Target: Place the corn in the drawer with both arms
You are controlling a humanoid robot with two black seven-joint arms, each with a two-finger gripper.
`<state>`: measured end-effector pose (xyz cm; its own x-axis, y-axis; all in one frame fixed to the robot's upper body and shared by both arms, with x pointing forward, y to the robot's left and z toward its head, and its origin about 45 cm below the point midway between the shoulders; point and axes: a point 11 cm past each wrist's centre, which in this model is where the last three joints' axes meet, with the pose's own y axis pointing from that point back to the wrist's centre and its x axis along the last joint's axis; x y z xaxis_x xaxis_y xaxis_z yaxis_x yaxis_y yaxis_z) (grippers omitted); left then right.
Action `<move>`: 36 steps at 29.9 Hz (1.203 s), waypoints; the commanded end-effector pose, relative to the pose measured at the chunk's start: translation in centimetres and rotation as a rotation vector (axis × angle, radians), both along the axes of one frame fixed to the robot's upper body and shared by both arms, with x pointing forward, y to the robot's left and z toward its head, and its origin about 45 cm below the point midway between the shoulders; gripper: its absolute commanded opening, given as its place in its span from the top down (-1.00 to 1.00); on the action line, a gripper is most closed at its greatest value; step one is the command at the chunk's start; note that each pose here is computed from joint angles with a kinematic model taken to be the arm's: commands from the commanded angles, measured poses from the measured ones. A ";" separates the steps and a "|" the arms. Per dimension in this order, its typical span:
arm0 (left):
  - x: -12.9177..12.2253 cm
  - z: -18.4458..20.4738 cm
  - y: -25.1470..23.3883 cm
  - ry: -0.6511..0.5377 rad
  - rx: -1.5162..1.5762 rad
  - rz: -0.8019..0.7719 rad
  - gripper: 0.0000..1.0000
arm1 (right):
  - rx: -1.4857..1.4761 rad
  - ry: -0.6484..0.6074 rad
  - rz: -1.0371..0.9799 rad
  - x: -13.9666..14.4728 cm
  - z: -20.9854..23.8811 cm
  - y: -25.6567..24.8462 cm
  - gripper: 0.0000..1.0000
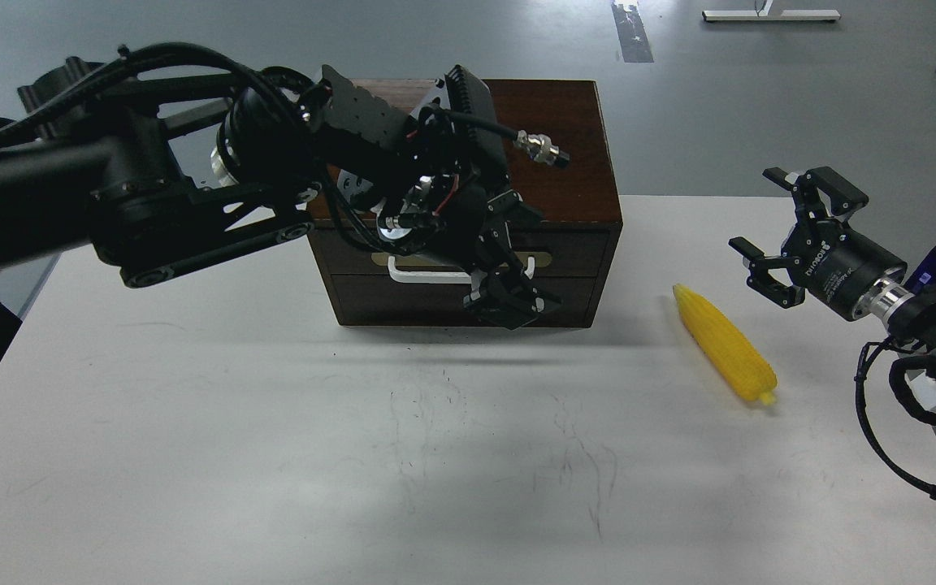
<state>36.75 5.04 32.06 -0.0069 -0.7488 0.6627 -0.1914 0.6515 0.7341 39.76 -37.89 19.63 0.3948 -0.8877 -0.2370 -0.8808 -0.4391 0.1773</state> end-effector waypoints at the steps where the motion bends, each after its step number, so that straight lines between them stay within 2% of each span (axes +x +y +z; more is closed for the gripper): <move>1: 0.6 -1.9 0.4 -0.041 0.088 -0.007 -0.96 | 0.002 0.002 0.001 0.0 -0.1 0.1 -1.00; 7: 1.6 -3.9 1.9 -0.058 0.178 0.017 -0.96 | 0.002 -0.001 0.001 0.1 0.0 0.1 -1.00; 20: 2.3 -5.6 3.5 -0.037 0.215 0.064 -0.96 | 0.002 0.003 -0.002 -0.1 -0.2 0.0 -1.00; 36: 2.0 -7.7 4.6 -0.001 0.251 0.076 -0.96 | 0.003 0.008 -0.002 -0.2 -0.4 0.0 -1.00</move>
